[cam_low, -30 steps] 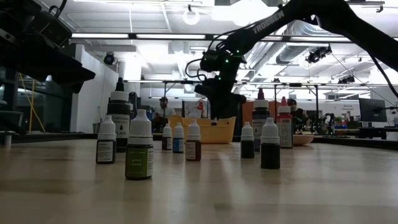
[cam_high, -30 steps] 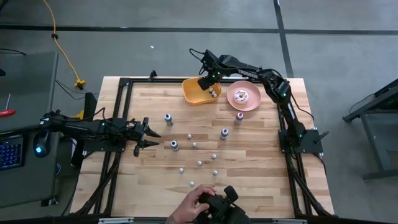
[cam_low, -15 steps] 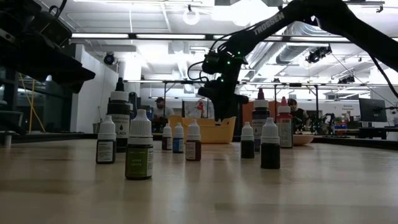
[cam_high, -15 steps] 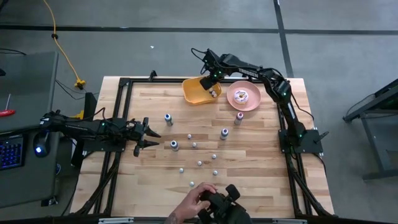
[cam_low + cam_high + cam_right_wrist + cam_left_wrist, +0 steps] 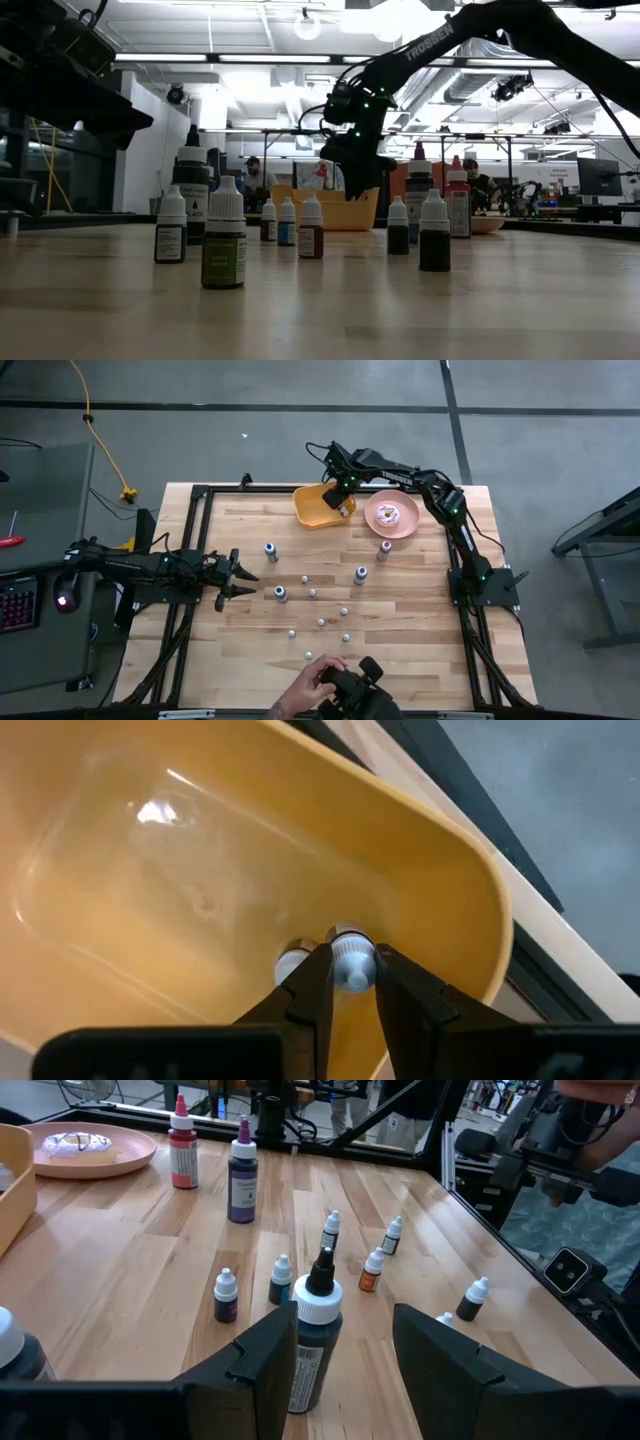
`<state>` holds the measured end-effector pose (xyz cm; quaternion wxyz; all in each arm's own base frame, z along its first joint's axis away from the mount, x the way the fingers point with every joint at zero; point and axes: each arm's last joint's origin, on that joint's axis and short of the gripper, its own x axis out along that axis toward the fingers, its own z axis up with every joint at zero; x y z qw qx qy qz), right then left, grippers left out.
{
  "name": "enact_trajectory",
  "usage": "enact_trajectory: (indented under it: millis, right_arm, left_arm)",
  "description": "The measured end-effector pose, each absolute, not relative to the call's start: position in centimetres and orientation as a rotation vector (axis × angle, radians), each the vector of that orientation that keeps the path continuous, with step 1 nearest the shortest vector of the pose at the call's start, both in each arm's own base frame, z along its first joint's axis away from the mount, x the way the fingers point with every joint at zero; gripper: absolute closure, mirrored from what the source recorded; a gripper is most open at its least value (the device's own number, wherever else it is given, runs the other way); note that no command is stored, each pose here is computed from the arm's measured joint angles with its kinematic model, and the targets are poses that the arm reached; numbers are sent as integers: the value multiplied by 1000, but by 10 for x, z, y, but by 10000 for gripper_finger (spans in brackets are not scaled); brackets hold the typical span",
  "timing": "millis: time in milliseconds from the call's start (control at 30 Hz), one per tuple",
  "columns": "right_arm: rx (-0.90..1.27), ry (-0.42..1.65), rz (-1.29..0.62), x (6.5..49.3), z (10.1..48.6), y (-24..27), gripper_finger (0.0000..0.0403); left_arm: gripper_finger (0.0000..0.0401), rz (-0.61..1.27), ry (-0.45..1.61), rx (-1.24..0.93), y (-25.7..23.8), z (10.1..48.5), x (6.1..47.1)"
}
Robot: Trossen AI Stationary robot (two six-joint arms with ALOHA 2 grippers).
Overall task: Pick & Place food coloring
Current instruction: Put the small black food coloring bottle into the yellow bin, then put the small violet food coloring bottle into the yellow bin
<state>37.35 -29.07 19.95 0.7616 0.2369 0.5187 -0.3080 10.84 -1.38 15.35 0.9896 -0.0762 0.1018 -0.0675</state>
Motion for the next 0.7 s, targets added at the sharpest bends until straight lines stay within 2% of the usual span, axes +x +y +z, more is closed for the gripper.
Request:
enact_trajectory:
  millis: [700]
  right_arm:
    - [479,1139,-622,374,199,-290,312]
  left_arm:
    - [238,-136,204,-153,-14,154,108]
